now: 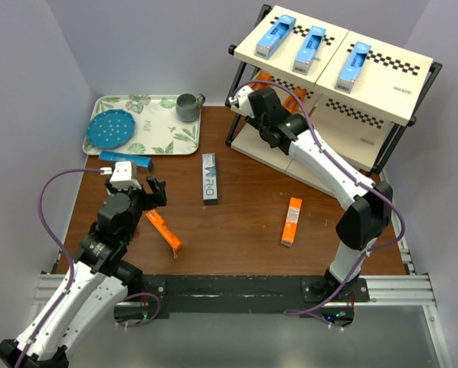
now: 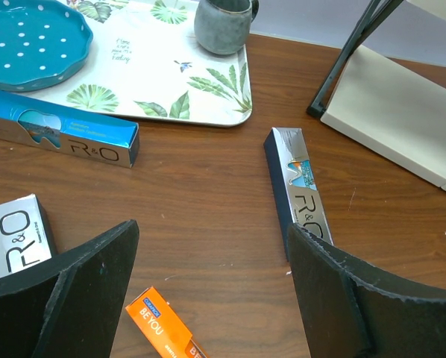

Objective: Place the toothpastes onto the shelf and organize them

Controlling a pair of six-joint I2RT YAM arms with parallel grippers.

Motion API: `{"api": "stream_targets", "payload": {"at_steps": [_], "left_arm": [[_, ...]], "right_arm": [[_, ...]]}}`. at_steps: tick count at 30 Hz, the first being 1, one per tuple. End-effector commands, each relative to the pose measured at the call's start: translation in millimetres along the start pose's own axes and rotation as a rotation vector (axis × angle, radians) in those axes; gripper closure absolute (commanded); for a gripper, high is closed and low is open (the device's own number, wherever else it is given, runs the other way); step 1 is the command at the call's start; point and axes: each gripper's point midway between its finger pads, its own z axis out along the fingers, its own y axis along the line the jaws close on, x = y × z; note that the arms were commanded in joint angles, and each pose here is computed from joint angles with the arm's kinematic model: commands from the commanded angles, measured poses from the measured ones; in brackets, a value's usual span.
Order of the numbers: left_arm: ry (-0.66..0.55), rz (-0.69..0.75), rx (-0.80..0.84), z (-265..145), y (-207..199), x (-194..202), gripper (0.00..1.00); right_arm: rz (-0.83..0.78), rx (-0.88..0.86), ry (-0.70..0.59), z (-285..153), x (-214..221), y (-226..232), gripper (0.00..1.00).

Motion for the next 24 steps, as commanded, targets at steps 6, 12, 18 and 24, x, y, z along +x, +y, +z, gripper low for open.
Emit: {"api": "stream_targets", "payload": {"at_steps": [6, 12, 18, 24], "left_arm": [[-0.041, -0.003, 0.016, 1, -4, -12, 0.15], [-0.041, -0.003, 0.016, 1, -4, -11, 0.15], [-0.040, -0.003, 0.016, 2, -4, -11, 0.14], [-0.030, 0.001, 0.014, 4, -4, -8, 0.14]], "right_arm": [[0.012, 0.070, -0.017, 0, 0, -30, 0.54], [0.003, 0.071, -0.023, 0, 5, -35, 0.54], [0.024, 0.059, -0.032, -6, 6, -37, 0.48], [0.085, 0.017, -0.141, -43, -24, -26, 0.33]]}}
